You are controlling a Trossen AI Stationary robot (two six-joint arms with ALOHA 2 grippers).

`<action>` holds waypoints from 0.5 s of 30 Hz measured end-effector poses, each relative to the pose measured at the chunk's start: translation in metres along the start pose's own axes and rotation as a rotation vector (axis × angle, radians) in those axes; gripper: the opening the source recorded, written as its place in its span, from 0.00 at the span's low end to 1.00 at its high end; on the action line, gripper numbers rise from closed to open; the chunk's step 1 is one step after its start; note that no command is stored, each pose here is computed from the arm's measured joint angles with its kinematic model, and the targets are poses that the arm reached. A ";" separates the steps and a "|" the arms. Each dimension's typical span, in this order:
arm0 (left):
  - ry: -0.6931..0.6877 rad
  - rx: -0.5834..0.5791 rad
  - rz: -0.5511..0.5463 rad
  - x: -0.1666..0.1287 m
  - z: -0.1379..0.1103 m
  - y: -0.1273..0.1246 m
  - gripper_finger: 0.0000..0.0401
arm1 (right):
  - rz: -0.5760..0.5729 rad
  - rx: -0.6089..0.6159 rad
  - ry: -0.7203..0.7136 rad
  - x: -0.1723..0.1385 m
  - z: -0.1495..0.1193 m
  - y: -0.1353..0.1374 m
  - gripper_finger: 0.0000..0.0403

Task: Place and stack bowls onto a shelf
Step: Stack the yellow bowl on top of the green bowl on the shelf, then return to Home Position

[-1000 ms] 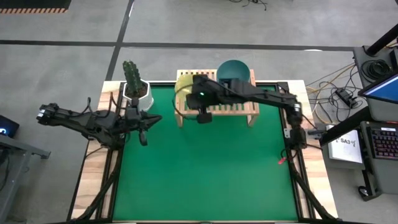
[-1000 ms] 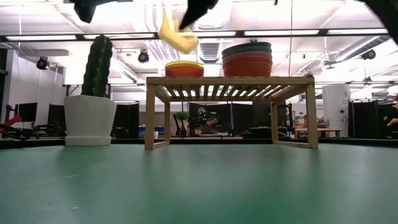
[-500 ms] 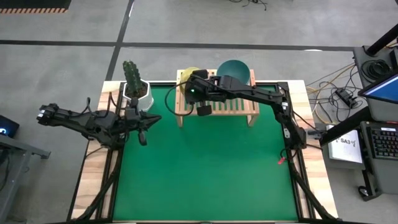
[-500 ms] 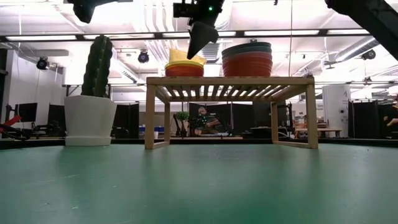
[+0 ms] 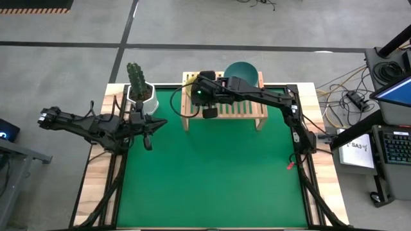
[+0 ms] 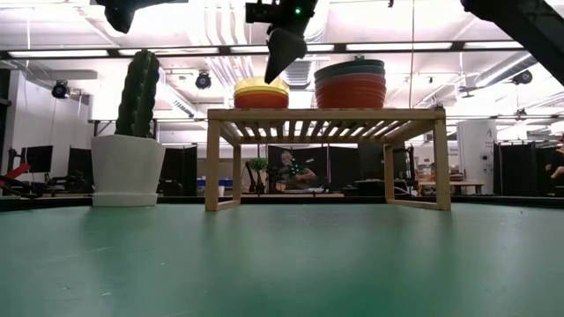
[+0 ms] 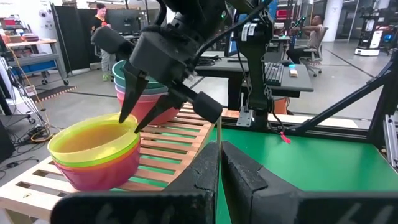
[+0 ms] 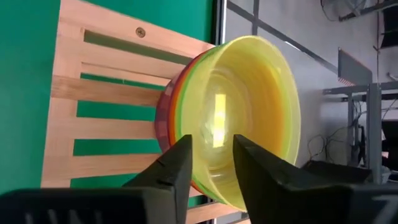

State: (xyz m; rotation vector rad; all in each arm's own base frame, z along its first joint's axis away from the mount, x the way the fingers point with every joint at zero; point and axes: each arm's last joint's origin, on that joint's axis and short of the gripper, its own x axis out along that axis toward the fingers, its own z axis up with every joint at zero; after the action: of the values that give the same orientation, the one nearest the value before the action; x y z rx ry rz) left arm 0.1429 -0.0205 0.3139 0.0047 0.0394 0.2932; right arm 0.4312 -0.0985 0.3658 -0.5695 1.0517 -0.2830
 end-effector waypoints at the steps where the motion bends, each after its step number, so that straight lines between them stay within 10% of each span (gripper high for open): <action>1: 0.000 0.000 0.000 0.000 0.000 0.000 0.00 | -0.002 0.010 -0.004 -0.002 0.000 -0.001 0.27; 8: 0.003 0.005 0.000 0.000 0.000 0.000 0.00 | 0.023 0.097 0.007 -0.024 -0.003 0.003 0.32; 15: 0.038 0.033 0.000 -0.005 -0.004 0.003 0.00 | 0.360 0.198 -0.148 -0.065 -0.011 0.018 0.28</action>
State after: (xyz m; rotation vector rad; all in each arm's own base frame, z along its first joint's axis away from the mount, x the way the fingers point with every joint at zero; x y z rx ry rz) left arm 0.1370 -0.0191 0.3102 0.0315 0.0818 0.2929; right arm 0.3898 -0.0564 0.3991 -0.2125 0.9495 -0.0265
